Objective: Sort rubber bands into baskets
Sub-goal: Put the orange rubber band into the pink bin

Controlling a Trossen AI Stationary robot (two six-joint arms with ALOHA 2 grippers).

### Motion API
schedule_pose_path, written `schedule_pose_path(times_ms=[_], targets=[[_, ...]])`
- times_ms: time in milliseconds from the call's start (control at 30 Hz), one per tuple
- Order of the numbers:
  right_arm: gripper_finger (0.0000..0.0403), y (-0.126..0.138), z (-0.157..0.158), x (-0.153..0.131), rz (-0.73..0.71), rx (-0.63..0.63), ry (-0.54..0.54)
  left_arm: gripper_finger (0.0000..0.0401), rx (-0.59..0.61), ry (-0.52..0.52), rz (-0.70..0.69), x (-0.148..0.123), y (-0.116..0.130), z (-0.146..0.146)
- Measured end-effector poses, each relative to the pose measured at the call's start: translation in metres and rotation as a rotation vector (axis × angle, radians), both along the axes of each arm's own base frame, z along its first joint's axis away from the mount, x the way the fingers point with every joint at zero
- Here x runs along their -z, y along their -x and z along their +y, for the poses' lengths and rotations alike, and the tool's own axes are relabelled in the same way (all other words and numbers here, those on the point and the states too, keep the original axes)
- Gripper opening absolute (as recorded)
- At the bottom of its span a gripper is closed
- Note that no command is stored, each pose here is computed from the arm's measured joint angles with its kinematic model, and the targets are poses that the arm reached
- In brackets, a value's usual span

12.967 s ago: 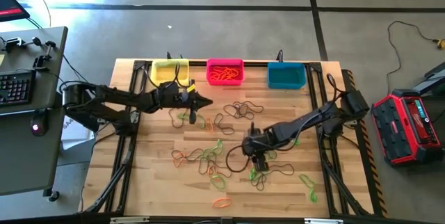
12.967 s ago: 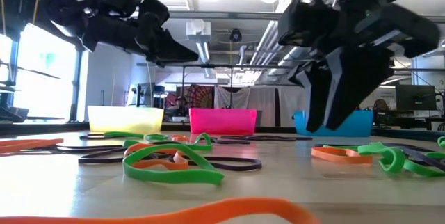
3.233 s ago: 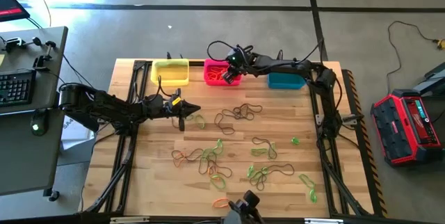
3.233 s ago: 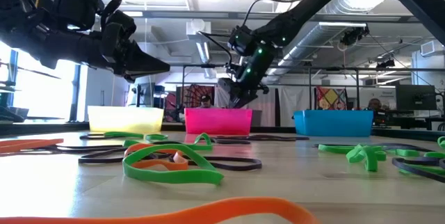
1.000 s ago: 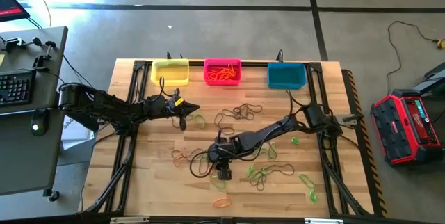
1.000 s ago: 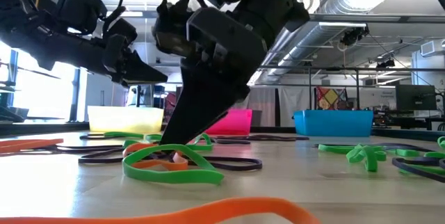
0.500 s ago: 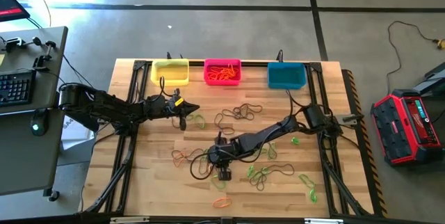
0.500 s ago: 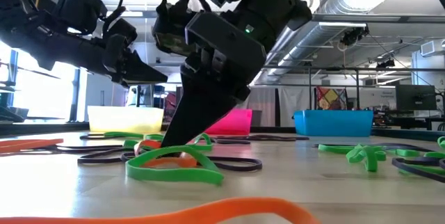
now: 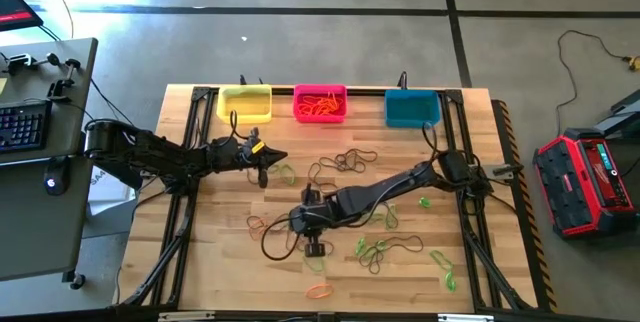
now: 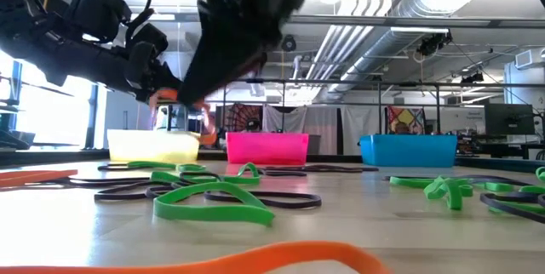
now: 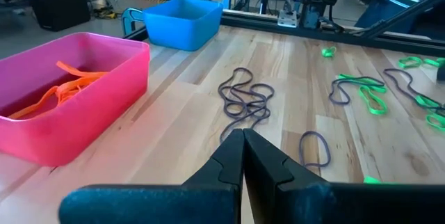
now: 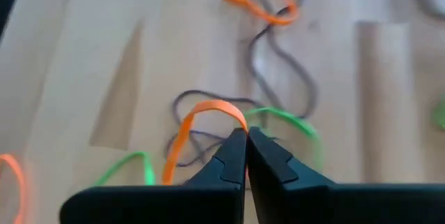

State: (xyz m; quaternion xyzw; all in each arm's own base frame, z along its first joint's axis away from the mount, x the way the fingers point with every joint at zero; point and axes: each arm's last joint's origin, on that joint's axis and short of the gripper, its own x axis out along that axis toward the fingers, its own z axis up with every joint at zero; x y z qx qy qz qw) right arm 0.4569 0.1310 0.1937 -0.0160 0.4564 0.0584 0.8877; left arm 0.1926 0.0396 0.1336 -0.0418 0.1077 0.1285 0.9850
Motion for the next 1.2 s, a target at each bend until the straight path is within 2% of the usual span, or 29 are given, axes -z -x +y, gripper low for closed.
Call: schedule_pose_path(times_ms=[267,500,667,867,1067,1200], targets=[[0.0,0.003,-0.009,-0.035,0.053,0.06,0.224,0.0,0.018,-0.001,0.0,0.0,-0.001,-0.003],[0.0,0.001,-0.047,-0.023,0.129,0.111,0.301,0.0,0.031,-0.018,0.004,0.0,-0.001,-0.005],[0.0,-0.005,-0.091,-0.018,0.143,0.174,0.331,0.0,0.033,-0.018,0.006,0.0,-0.001,-0.005],[0.0,-0.01,-0.16,-0.02,0.132,0.242,0.365,0.0,0.038,-0.042,0.013,0.0,-0.001,-0.005],[0.0,-0.007,-0.226,-0.024,0.1,0.293,0.365,0.0,0.039,-0.039,0.04,0.003,0.0,-0.005],[0.0,0.0,-0.267,-0.026,0.068,0.384,0.363,0.0,0.042,-0.047,0.049,0.003,0.0,-0.005]])
